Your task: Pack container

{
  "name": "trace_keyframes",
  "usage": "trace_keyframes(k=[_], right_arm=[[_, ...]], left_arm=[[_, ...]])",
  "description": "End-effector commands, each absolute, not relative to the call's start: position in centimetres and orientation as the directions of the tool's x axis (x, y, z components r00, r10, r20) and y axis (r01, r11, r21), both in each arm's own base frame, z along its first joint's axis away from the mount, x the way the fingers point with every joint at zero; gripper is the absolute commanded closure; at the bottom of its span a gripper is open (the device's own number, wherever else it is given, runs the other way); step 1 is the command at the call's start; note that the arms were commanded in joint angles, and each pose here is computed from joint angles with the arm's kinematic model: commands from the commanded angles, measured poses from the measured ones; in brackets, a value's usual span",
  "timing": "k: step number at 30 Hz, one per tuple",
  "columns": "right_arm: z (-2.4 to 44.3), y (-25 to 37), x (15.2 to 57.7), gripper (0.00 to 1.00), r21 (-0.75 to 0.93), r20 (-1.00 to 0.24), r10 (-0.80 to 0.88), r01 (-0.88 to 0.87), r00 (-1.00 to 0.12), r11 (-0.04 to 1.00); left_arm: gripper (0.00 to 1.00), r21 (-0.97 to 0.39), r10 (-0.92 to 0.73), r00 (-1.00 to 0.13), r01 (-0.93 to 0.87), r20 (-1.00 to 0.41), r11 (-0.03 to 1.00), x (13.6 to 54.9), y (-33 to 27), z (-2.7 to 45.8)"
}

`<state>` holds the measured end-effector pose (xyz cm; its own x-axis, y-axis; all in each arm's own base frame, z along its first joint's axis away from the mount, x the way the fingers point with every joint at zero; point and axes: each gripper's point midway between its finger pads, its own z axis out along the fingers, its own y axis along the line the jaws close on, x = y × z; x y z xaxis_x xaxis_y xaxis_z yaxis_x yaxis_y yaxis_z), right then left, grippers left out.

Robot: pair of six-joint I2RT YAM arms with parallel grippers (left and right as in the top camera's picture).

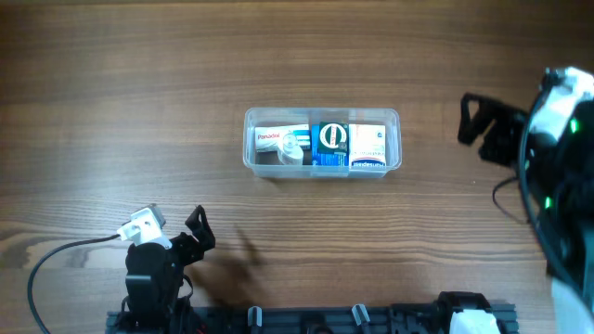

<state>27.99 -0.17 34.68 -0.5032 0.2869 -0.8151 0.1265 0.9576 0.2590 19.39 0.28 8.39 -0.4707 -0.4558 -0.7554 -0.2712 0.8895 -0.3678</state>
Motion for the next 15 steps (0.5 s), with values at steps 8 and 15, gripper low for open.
trace_keyframes(k=[8,15], right_arm=[[25.7,1.1,23.3,0.0,0.017,-0.897,-0.022,-0.084,-0.441,0.996],[16.5,1.7,21.3,0.0,0.038,-0.875,-0.02,-0.11,-0.483,0.993]], left_arm=[[0.0,-0.368,-0.451,-0.475,-0.262,-0.756,0.892,19.4,0.2,8.0],[0.0,-0.368,-0.451,-0.475,-0.262,-0.756,0.892,19.4,0.2,8.0]])
